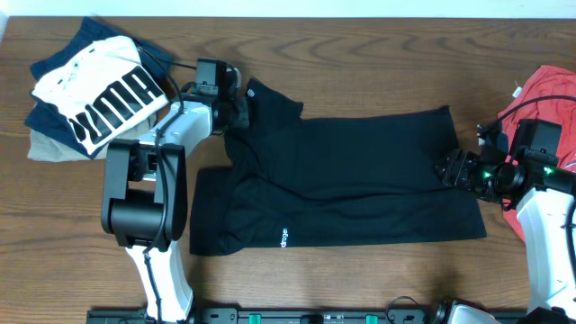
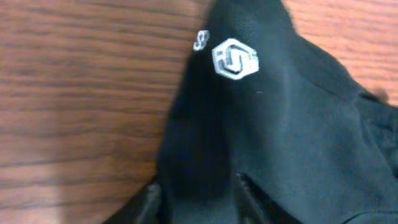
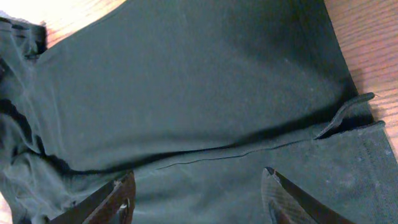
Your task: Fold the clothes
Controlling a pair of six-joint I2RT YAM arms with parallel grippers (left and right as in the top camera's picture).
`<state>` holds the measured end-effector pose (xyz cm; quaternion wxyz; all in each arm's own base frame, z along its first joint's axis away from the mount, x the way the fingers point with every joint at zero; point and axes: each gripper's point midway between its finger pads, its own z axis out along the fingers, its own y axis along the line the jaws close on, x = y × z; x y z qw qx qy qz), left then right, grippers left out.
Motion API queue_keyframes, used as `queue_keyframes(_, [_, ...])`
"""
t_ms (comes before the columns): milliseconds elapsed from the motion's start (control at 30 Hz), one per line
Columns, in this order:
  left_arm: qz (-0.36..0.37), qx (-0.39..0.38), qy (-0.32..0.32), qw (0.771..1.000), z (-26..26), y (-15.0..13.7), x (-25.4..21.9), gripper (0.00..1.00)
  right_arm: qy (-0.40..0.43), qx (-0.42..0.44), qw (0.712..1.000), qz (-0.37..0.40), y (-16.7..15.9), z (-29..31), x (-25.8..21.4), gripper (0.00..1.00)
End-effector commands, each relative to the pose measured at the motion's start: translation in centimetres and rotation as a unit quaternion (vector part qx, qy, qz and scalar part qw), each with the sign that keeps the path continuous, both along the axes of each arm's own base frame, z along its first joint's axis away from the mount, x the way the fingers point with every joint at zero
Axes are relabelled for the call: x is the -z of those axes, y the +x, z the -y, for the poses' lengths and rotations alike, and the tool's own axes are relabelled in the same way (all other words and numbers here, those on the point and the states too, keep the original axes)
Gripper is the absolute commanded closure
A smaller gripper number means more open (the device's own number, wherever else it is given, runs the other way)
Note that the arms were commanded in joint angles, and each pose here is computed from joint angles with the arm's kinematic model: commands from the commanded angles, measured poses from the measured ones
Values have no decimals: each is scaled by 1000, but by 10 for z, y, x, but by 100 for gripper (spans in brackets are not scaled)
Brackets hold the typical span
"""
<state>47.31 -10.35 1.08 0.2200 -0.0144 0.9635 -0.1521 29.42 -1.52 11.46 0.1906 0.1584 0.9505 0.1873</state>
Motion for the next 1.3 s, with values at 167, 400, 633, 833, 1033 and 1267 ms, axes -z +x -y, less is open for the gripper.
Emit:
queue_keyframes(167, [39,5,-4,999,5,18,-8,94,-19,-9,1000,12,8,2,4,51])
queue_keyframes(400, [5,-10,-8,1000,3,3,-10,94,-42,-3,998,52,35,13,7,55])
queue_keyframes(633, [-97,-16,-59,993,17,-38,0,93,-108,28,989,93,82,47,27,53])
queue_keyframes(833, [-132,-11,-71,989,20,-57,-4,94,-123,42,982,138,122,61,47,46])
queue_keyframes(1033, [-96,-7,-77,992,21,-52,-38,94,-126,67,973,180,155,71,67,42])
queue_keyframes(1267, [-84,-6,-78,993,21,-52,-50,94,-122,47,969,209,179,48,88,41])
